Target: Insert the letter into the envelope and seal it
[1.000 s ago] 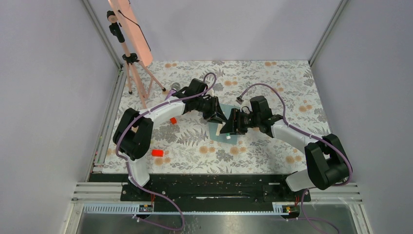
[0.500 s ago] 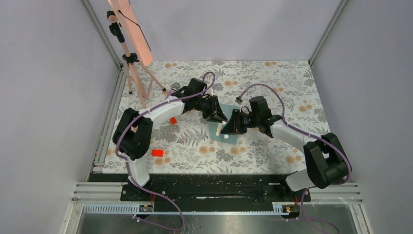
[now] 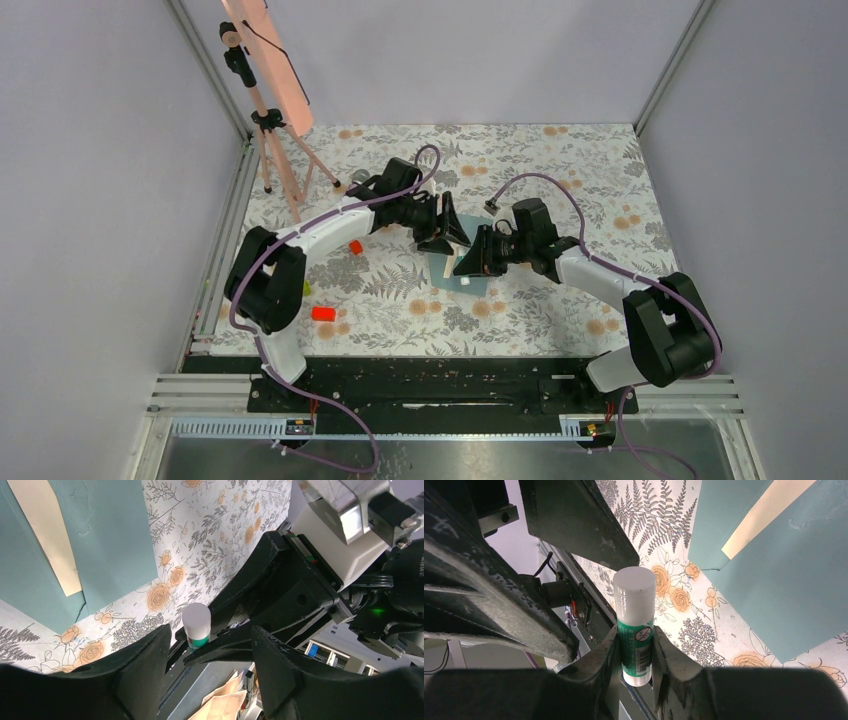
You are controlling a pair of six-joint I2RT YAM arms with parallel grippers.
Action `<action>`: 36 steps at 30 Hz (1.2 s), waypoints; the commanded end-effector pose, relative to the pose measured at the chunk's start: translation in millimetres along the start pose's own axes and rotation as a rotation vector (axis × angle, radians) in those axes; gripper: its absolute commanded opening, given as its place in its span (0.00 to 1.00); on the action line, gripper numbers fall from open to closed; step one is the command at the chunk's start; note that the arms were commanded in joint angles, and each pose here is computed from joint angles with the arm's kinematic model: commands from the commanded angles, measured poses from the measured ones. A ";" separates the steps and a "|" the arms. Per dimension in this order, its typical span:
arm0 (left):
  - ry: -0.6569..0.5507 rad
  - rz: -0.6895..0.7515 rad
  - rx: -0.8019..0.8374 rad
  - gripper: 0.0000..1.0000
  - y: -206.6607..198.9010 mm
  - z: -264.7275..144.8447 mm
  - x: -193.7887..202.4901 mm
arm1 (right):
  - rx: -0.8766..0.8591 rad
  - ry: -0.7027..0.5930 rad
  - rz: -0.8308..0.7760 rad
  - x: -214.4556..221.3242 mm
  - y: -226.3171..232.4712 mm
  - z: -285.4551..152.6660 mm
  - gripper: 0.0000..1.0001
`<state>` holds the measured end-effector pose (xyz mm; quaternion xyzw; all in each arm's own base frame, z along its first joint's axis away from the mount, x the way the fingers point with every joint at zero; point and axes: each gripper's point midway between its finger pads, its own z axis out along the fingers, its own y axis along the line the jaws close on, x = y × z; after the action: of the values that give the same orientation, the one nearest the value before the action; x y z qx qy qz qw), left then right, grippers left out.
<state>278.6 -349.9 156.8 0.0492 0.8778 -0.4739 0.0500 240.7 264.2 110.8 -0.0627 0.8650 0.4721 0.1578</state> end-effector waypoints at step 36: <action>0.052 0.068 -0.023 0.43 -0.9 16.8 9.7 | -0.080 -0.038 -0.077 -17.9 27.4 -5.1 0.00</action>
<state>266.7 -355.1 131.2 0.0680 0.8910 -0.4482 0.0258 237.9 265.8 114.8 -0.0677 0.8606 0.4814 0.1520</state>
